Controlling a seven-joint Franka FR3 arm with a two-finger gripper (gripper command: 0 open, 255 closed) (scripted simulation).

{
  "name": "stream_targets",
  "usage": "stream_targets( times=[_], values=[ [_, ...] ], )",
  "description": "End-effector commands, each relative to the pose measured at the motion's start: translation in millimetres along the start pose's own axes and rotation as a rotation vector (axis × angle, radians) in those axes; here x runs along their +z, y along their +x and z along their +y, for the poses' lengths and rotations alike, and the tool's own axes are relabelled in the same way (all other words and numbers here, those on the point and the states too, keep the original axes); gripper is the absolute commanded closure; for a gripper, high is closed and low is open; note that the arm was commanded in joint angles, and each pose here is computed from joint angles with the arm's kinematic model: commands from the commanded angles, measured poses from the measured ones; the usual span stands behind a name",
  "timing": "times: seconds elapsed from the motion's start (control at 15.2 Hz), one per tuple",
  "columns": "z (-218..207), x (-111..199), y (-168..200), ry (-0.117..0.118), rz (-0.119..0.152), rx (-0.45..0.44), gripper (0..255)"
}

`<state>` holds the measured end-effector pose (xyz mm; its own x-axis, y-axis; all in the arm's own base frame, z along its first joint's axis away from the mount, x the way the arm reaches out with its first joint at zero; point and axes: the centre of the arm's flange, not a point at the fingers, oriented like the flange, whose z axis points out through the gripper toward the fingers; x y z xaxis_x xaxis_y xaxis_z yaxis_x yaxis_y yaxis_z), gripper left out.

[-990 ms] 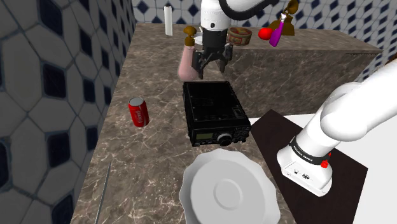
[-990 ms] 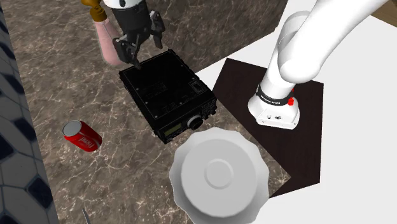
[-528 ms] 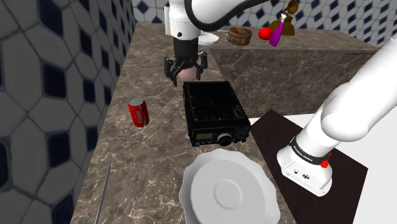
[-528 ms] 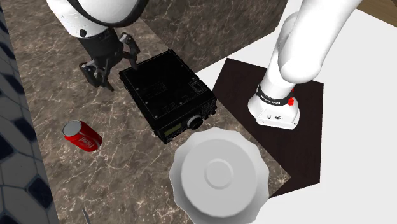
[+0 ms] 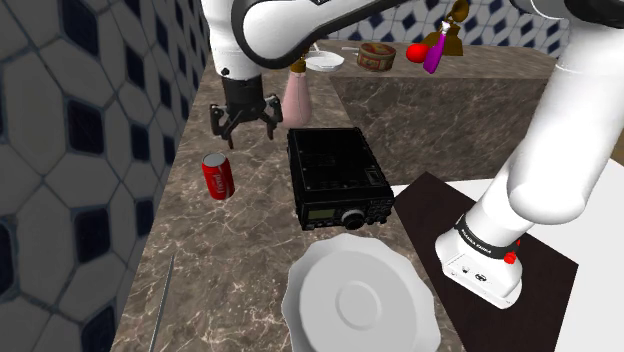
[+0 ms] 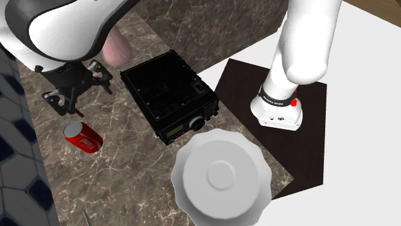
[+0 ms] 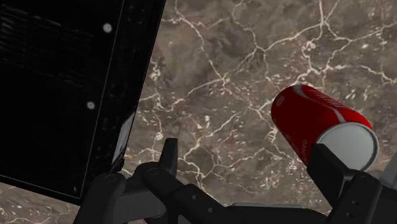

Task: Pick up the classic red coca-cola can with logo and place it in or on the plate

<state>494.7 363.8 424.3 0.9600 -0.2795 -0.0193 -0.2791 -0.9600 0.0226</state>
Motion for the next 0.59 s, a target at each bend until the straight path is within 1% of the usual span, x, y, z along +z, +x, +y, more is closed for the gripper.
stream_targets(
  times=[0.0, 0.33, 0.4, 0.53],
  values=[
    [-24, 10, 6, 0.005, 0.001, 0.011, 0],
    [-84, 25, 23, 0.019, 0.004, 0.034, 0],
    [-85, 25, 23, 0.019, 0.004, 0.034, 0],
    [-85, 36, 23, 0.019, 0.004, 0.034, 0]
  ],
)
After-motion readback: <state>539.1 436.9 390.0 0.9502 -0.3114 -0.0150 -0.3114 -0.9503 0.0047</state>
